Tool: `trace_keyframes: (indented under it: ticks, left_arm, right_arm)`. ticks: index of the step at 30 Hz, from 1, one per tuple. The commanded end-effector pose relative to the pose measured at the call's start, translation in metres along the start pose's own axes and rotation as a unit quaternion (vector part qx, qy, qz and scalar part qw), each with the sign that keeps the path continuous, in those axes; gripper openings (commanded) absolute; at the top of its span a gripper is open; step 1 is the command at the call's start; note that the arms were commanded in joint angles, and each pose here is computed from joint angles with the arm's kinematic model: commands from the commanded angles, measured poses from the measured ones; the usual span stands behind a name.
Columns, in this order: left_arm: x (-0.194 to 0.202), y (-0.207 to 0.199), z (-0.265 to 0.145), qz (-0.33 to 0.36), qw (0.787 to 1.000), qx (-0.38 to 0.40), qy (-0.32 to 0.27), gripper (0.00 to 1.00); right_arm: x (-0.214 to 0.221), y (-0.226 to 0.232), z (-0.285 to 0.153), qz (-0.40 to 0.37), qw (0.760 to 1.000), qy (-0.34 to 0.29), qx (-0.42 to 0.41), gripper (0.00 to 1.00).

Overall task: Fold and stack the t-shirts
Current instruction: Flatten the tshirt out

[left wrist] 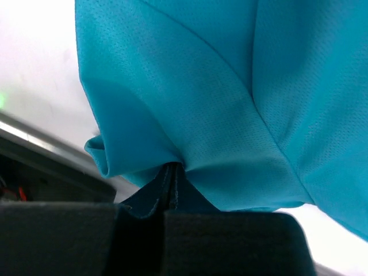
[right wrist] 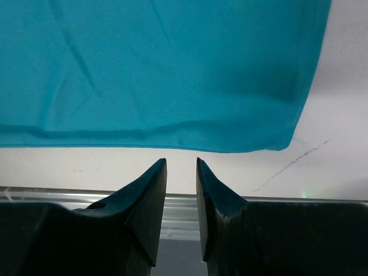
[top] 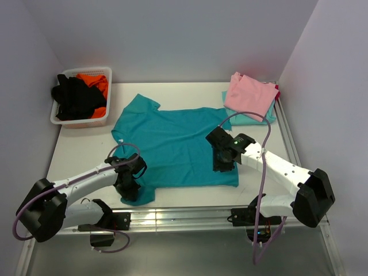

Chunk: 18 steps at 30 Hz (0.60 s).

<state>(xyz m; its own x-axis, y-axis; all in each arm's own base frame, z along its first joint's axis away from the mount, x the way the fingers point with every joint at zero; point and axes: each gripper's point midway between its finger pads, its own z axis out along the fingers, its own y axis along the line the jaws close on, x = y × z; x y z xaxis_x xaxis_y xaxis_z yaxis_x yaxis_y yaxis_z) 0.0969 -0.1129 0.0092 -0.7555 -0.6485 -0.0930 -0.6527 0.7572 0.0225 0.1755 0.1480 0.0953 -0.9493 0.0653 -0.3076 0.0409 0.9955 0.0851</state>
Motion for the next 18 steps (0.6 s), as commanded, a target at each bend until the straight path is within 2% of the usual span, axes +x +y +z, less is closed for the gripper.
trace_keyframes:
  ticks: [1,3,5,6,7,8,9,11,12,15,17,18]
  left_arm:
    - [0.026,0.017,-0.01,-0.021,0.998,-0.027,0.056,0.0]
    - [0.026,0.025,-0.025,-0.019,0.998,-0.04,0.054,0.0]
    - [0.023,0.013,-0.046,-0.019,0.998,-0.012,0.051,0.01]
    - [0.023,0.017,-0.054,-0.019,0.998,-0.021,0.052,0.07]
    - [0.013,0.003,-0.069,-0.015,0.999,0.006,0.03,0.13]
    - [0.004,0.0,-0.076,-0.013,1.0,0.011,0.005,0.23]
    - [-0.004,-0.005,-0.085,-0.013,1.0,0.018,-0.014,0.43]
    - [-0.027,-0.026,-0.108,-0.009,0.997,0.043,-0.066,0.6]
    - [-0.034,-0.032,-0.115,-0.007,0.995,0.048,-0.083,0.75]
    - [-0.06,-0.07,-0.127,0.034,0.99,0.058,-0.128,0.81]
    - [-0.078,-0.103,-0.135,0.032,0.984,0.098,-0.144,0.78]
    - [-0.085,-0.111,-0.133,0.046,0.983,0.104,-0.144,0.72]
  right_arm:
    - [-0.002,-0.005,-0.001,0.003,1.0,-0.014,-0.001,0.35]
    - [-0.003,-0.008,0.0,0.005,1.0,-0.017,0.004,0.35]
    - [-0.004,-0.009,-0.001,0.004,1.0,-0.018,0.004,0.35]
    - [-0.006,-0.009,-0.003,0.005,1.0,-0.02,0.004,0.35]
    - [-0.007,-0.009,-0.004,0.007,1.0,-0.022,0.002,0.35]
    - [-0.011,-0.007,-0.006,0.007,1.0,-0.027,-0.001,0.36]
    - [-0.013,-0.007,-0.007,0.006,1.0,-0.028,-0.001,0.36]
    - [-0.022,-0.003,-0.014,0.004,0.999,-0.036,-0.004,0.36]
    - [-0.026,-0.003,-0.015,0.003,0.999,-0.038,-0.001,0.36]
    - [-0.046,0.005,-0.022,-0.006,0.999,-0.054,-0.002,0.38]
    - [-0.067,0.013,-0.027,-0.017,0.997,-0.076,-0.009,0.38]
    - [-0.072,0.015,-0.018,-0.022,0.997,-0.068,-0.002,0.39]
